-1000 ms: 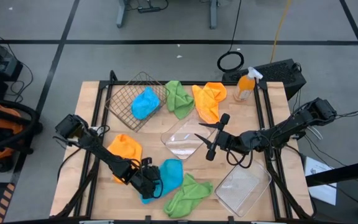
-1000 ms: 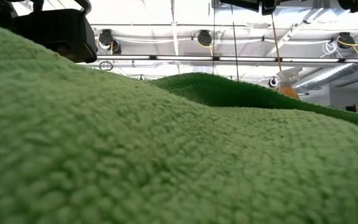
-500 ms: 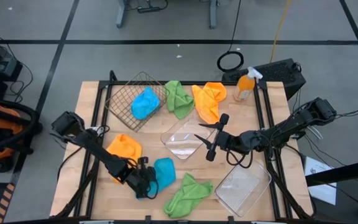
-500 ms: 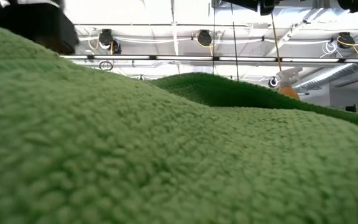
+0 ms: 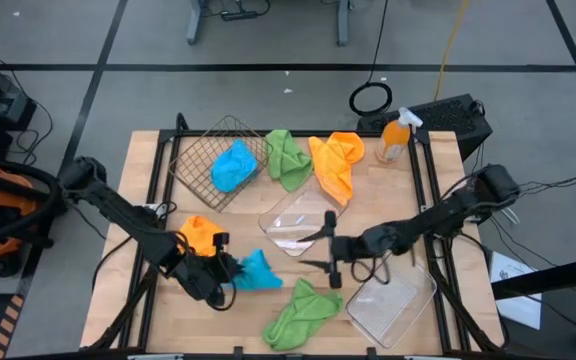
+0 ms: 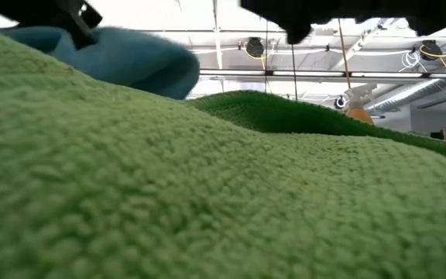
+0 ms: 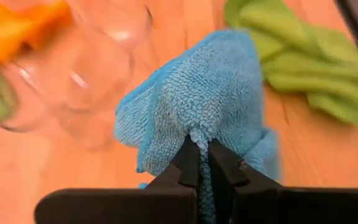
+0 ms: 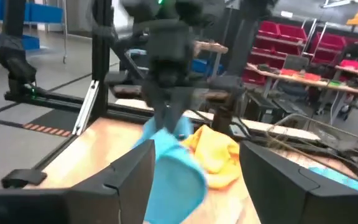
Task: Sort microfiber towel by color & place in baskets
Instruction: Put the blue towel into the gold wire basket
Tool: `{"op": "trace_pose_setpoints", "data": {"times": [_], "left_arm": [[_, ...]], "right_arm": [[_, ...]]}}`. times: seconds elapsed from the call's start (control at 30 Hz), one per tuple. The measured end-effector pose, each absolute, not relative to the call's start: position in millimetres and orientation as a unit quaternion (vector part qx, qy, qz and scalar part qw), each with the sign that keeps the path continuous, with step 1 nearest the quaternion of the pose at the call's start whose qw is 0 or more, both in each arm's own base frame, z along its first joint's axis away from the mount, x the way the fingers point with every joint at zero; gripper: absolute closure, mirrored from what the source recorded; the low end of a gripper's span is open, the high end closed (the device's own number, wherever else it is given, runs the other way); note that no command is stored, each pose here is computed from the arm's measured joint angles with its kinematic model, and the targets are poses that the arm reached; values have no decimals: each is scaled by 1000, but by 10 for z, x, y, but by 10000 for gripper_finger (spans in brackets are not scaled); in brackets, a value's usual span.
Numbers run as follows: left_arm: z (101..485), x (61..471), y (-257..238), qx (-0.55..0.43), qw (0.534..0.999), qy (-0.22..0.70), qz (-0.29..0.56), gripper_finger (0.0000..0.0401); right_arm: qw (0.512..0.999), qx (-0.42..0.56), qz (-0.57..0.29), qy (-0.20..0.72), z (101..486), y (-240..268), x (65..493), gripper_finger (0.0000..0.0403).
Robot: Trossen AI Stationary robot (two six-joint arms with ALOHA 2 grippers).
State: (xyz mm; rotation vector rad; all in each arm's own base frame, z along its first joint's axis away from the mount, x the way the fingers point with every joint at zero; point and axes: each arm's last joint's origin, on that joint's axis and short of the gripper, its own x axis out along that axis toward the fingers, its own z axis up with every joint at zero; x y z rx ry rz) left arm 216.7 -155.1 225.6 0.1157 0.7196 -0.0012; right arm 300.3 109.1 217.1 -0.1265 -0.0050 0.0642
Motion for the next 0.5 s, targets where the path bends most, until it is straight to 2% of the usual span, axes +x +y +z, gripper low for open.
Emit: {"op": "trace_pose_setpoints", "data": {"times": [0.17, 0.27, 0.4, 0.5], "left_arm": [[2396, 2132, -1483, 85, 947, 309, 33, 391], [2460, 2112, -1451, 102, 950, 290, 51, 391], [2516, 2101, -1424, 129, 952, 269, 73, 391], [2548, 2111, -1416, 138, 954, 250, 95, 391]], "right_arm": [[996, -78, 24, -24, 2226, 1260, 3449, 157], [998, -67, -12, -11, 2311, 1343, 3719, 142], [996, -59, -24, 66, 2376, 1435, 3983, 114], [991, -53, -65, 109, 2389, 1469, 4110, 94]]}}
